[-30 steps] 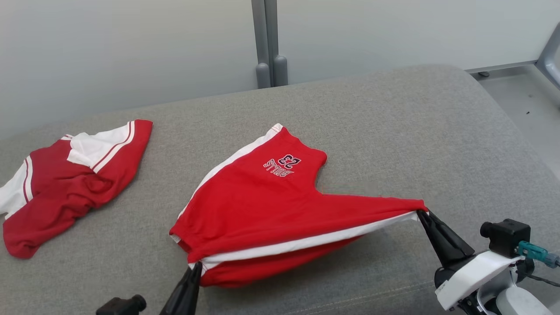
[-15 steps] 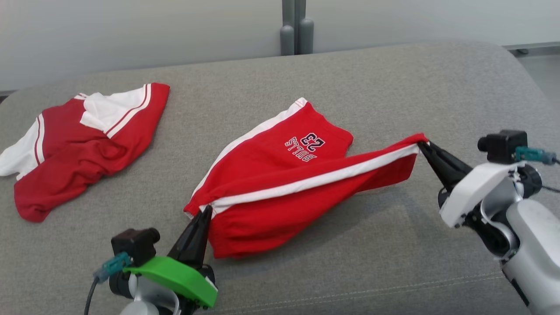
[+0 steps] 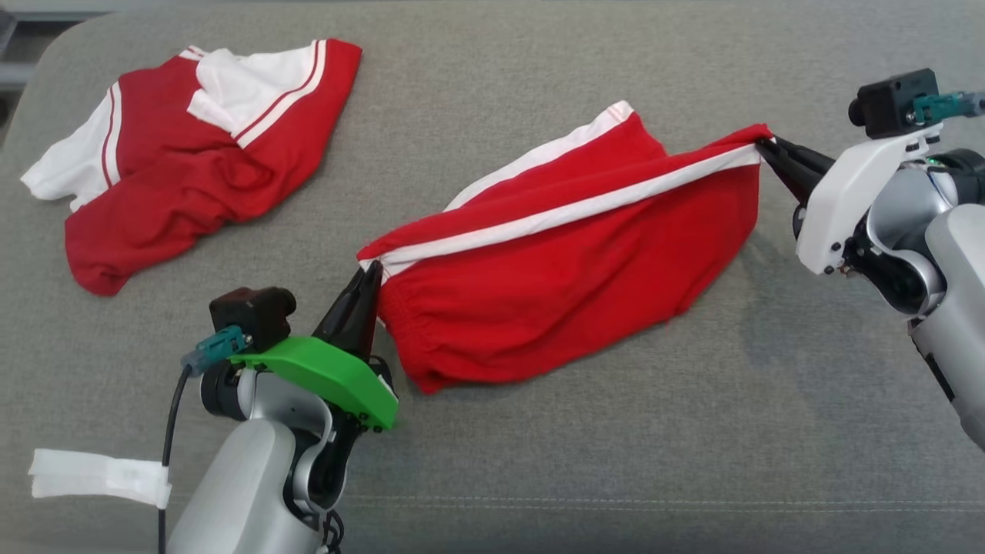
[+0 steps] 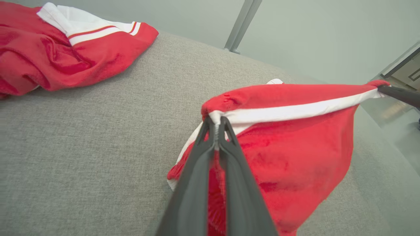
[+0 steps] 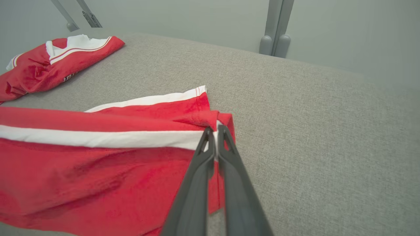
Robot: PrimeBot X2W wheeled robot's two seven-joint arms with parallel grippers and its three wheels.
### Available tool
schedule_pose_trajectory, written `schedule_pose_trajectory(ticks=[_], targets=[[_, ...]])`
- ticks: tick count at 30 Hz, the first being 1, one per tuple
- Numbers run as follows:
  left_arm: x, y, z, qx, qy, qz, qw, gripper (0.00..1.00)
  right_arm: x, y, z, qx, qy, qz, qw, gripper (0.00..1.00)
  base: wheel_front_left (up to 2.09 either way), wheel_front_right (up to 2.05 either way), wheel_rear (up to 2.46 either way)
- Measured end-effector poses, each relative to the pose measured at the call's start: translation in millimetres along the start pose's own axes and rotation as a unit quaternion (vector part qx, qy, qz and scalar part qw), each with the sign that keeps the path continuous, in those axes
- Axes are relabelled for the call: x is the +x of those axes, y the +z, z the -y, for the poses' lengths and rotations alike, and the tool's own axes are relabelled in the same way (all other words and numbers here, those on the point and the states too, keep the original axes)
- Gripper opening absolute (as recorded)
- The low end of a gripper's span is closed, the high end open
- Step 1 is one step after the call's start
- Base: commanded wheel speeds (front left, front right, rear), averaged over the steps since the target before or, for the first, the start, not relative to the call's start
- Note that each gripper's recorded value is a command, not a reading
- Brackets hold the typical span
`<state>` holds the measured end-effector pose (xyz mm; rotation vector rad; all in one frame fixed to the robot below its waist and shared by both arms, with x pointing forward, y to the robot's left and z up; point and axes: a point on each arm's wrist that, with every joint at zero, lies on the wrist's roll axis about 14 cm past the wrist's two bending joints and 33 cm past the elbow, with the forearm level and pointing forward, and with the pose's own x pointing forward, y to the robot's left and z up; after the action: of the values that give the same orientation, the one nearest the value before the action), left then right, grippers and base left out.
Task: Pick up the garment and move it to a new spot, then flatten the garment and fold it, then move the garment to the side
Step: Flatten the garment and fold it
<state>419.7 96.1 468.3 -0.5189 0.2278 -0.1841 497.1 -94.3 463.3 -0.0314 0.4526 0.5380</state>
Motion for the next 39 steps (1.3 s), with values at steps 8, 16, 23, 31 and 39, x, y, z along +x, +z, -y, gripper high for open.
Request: schedule_pose_trajectory(ticks=[8,16,23,31,39], targets=[[10.8,-7.0,-33.2,-0.010,0.049,-0.021,0.999,0.00,53.5,-12.7,-17.3,-0.019,0.043,-0.060,0.997,0.00,0.00,0.00,0.00],[13.1,-15.9,-49.7,-0.041,0.075,-0.033,0.996,0.48,91.5,-26.8,-31.2,-0.033,0.070,-0.096,0.992,0.47,0.00,0.00,0.00],[18.0,-14.0,-51.0,-0.055,0.077,-0.022,0.995,1.00,107.8,-17.1,-22.8,-0.023,0.060,-0.078,0.995,1.00,0.00,0.00,0.00],[21.5,-3.0,-50.4,-0.057,0.079,0.012,0.995,1.00,110.0,-5.3,-9.0,0.002,0.042,-0.054,0.998,1.00,0.00,0.00,0.00],[20.3,9.4,-45.5,-0.054,0.073,0.044,0.995,1.00,97.4,-53.0,-19.2,0.068,0.051,-0.131,0.988,1.00,0.00,0.00,0.00]])
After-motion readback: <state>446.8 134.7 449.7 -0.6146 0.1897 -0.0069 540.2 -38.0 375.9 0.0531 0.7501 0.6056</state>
